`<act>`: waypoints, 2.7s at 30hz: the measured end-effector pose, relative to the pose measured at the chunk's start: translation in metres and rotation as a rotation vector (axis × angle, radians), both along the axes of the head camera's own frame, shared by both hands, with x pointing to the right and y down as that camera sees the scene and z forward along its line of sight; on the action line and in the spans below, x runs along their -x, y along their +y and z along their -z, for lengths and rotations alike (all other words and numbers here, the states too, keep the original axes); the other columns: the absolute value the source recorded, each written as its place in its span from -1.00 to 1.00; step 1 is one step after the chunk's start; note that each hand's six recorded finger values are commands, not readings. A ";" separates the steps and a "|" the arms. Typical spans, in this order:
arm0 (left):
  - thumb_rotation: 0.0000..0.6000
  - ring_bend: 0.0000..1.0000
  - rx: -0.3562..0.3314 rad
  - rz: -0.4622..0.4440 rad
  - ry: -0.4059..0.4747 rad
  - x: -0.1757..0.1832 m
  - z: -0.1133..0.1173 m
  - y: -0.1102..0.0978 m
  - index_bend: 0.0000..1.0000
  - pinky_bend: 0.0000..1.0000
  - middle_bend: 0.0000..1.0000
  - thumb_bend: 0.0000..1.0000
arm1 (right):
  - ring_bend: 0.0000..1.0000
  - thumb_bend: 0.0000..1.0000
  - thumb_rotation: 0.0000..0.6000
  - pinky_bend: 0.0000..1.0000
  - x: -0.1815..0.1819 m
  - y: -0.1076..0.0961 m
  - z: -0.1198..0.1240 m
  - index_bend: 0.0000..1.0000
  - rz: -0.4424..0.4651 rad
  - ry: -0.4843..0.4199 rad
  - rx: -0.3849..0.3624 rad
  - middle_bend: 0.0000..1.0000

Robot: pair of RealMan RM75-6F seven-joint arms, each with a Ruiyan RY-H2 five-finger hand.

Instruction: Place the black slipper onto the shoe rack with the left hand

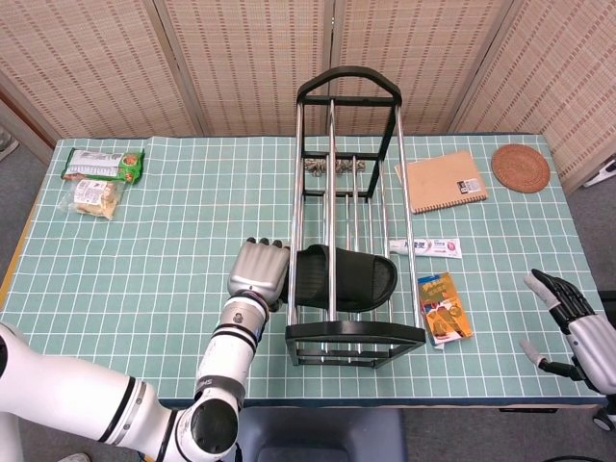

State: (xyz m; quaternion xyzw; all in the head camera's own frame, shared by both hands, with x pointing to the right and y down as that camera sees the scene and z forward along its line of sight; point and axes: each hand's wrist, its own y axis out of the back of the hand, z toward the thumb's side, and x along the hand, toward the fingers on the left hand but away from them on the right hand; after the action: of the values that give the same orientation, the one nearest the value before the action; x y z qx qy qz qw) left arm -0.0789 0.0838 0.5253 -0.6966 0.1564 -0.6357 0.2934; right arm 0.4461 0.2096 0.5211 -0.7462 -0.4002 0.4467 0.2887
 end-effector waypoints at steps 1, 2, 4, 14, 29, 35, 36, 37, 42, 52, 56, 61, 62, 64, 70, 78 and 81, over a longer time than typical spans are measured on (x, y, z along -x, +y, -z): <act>1.00 -0.63 0.003 0.004 -0.002 0.001 0.000 0.000 -0.55 -0.62 -0.30 -0.49 | -1.00 -0.31 1.00 -1.00 0.000 0.000 0.000 -1.00 0.000 0.000 -0.001 -1.00; 1.00 -0.63 0.006 0.009 -0.003 0.002 0.000 -0.001 -0.56 -0.61 -0.30 -0.49 | -1.00 -0.31 1.00 -1.00 0.000 0.000 0.000 -1.00 -0.001 0.000 -0.002 -1.00; 1.00 -0.63 0.006 0.016 -0.004 0.005 0.001 -0.002 -0.57 -0.61 -0.31 -0.49 | -1.00 -0.31 1.00 -1.00 0.000 0.000 0.000 -1.00 -0.001 0.001 -0.001 -1.00; 1.00 -0.76 0.009 0.010 -0.002 0.008 0.006 0.000 -0.69 -0.61 -0.45 -0.54 | -1.00 -0.31 1.00 -1.00 0.000 -0.001 0.000 -1.00 -0.004 0.006 -0.006 -1.00; 1.00 -0.90 0.000 -0.006 0.006 -0.001 0.002 0.004 -0.75 -0.61 -0.53 -0.59 | -1.00 -0.31 1.00 -1.00 -0.001 0.000 0.002 -1.00 -0.005 0.005 -0.015 -1.00; 1.00 -0.99 0.000 -0.007 0.009 0.001 0.003 0.004 -0.91 -0.61 -0.68 -0.64 | -1.00 -0.31 1.00 -1.00 0.000 0.000 0.002 -1.00 -0.005 0.008 -0.014 -1.00; 1.00 -1.00 0.000 -0.009 0.009 0.001 0.003 0.004 -0.94 -0.61 -0.71 -0.64 | -1.00 -0.31 1.00 -1.00 0.000 0.000 0.002 -1.00 -0.006 0.008 -0.014 -1.00; 1.00 -1.00 0.001 -0.010 0.010 0.001 0.003 0.004 -0.98 -0.61 -0.77 -0.66 | -1.00 -0.31 1.00 -1.00 0.000 0.000 0.002 -1.00 -0.006 0.008 -0.015 -1.00; 1.00 -1.00 0.002 -0.017 0.012 0.000 0.003 0.005 -1.00 -0.61 -0.86 -0.69 | -1.00 -0.31 1.00 -1.00 0.000 -0.001 0.002 -1.00 -0.008 0.009 -0.016 -1.00; 1.00 -1.00 -0.015 -0.019 0.001 -0.001 0.005 0.004 -1.00 -0.61 -0.92 -0.70 | -1.00 -0.31 1.00 -1.00 -0.001 0.000 0.003 -1.00 -0.006 0.008 -0.024 -1.00; 1.00 -1.00 -0.032 -0.009 -0.011 0.005 0.009 0.000 -1.00 -0.61 -0.92 -0.70 | -1.00 -0.31 1.00 -1.00 -0.001 0.000 0.003 -1.00 -0.006 0.009 -0.026 -1.00; 1.00 -1.00 -0.046 0.016 -0.014 0.021 0.015 -0.004 -1.00 -0.61 -0.92 -0.70 | -1.00 -0.31 1.00 -1.00 0.000 0.000 0.004 -1.00 -0.007 0.012 -0.032 -1.00; 1.00 -1.00 -0.048 0.022 -0.012 0.024 0.015 -0.005 -1.00 -0.61 -0.92 -0.70 | -1.00 -0.31 1.00 -1.00 0.000 0.000 0.005 -1.00 -0.008 0.013 -0.035 -1.00; 1.00 -1.00 -0.053 0.039 -0.006 0.034 0.017 -0.007 -1.00 -0.62 -0.93 -0.70 | -1.00 -0.31 1.00 -1.00 0.000 0.001 0.005 -1.00 -0.007 0.013 -0.036 -1.00; 1.00 -1.00 -0.064 0.083 -0.001 0.068 0.020 -0.012 -1.00 -0.65 -0.94 -0.70 | -1.00 -0.31 1.00 -1.00 0.000 0.001 0.005 -1.00 -0.008 0.023 -0.044 -1.00; 1.00 -1.00 -0.070 0.141 -0.020 0.121 0.023 -0.016 -1.00 -0.65 -0.94 -0.70 | -1.00 -0.31 1.00 -1.00 0.003 0.001 0.002 -1.00 -0.003 0.048 -0.049 -1.00; 1.00 -1.00 -0.075 0.156 -0.022 0.141 0.022 -0.018 -1.00 -0.66 -0.94 -0.70 | -1.00 -0.31 1.00 -1.00 0.005 0.002 0.001 -1.00 0.003 0.061 -0.051 -1.00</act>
State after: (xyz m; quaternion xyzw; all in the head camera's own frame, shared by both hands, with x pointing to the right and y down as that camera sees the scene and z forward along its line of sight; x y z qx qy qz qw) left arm -0.2203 0.0659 0.5030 -0.6639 0.2308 -0.6578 0.2705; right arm 0.4409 0.2118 0.5199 -0.7253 -0.4015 0.4584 0.3203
